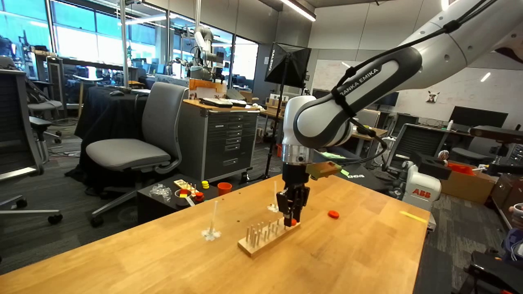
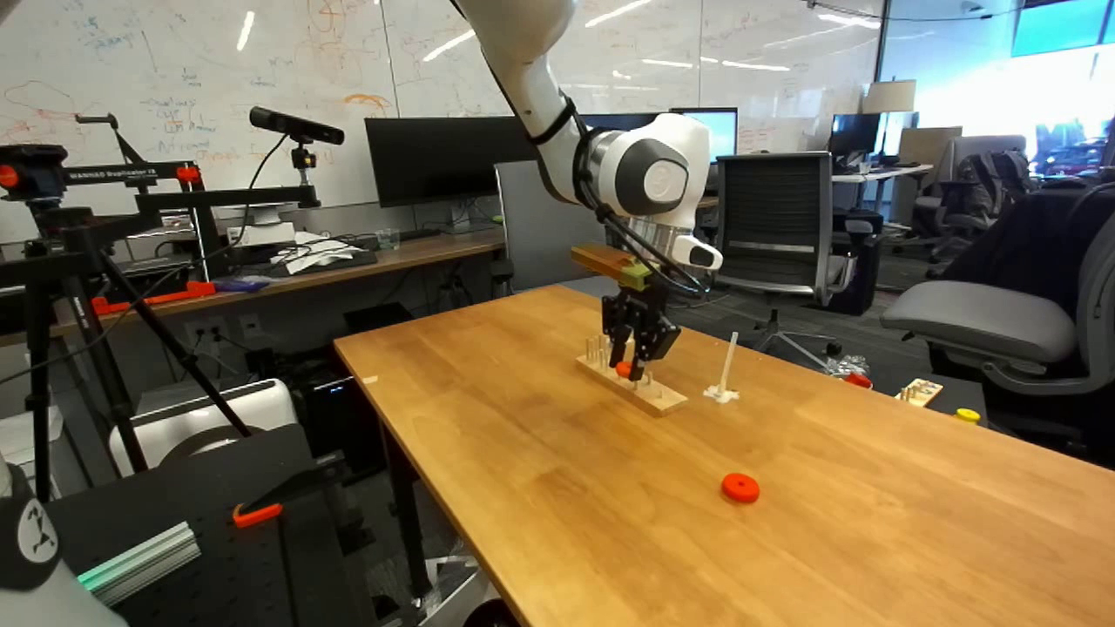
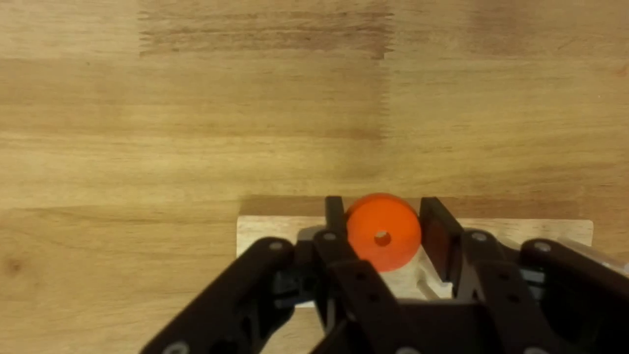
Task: Put one of the orange rings on the wooden object
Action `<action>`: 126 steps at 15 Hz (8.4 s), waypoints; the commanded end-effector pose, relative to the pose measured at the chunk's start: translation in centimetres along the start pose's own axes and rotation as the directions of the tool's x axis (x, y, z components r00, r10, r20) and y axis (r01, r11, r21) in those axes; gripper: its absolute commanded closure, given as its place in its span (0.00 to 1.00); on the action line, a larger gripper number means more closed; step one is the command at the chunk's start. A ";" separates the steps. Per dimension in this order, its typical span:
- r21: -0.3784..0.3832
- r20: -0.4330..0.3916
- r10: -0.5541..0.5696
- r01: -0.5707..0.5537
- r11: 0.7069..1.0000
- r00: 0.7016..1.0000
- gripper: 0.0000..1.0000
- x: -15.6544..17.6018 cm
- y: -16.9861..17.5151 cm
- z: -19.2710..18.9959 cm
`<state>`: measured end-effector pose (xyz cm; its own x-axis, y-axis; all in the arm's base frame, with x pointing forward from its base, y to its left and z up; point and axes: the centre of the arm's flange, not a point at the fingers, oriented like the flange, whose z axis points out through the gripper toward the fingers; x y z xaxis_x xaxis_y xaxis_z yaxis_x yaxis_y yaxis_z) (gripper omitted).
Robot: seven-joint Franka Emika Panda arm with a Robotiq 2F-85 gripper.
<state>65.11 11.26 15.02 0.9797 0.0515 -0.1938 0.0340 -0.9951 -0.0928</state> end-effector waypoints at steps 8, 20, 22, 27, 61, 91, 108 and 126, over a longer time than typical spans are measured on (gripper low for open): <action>0.016 0.004 0.021 -0.021 1.000 1.000 0.83 2.1 0.5 -0.3; 0.022 0.010 0.022 -0.022 1.000 1.000 0.83 2.1 0.8 0.4; 0.019 0.007 0.016 -0.016 1.000 1.000 0.83 2.0 0.3 0.4; 0.016 0.008 0.001 -0.001 1.000 1.000 0.83 1.6 -0.8 0.7; 0.019 -0.004 -0.004 0.004 1.000 1.000 0.83 1.7 -1.4 -0.2; 0.012 0.027 0.004 -0.005 1.000 1.000 0.83 2.5 -1.2 1.4; 0.012 0.082 0.009 -0.010 1.000 0.997 0.32 2.3 -1.8 3.0; 0.054 -0.258 -0.033 0.049 0.997 0.965 0.00 -6.1 -4.3 -13.6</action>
<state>63.01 13.60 26.78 0.9951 0.0956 -0.0242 0.0917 -0.9875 -0.1284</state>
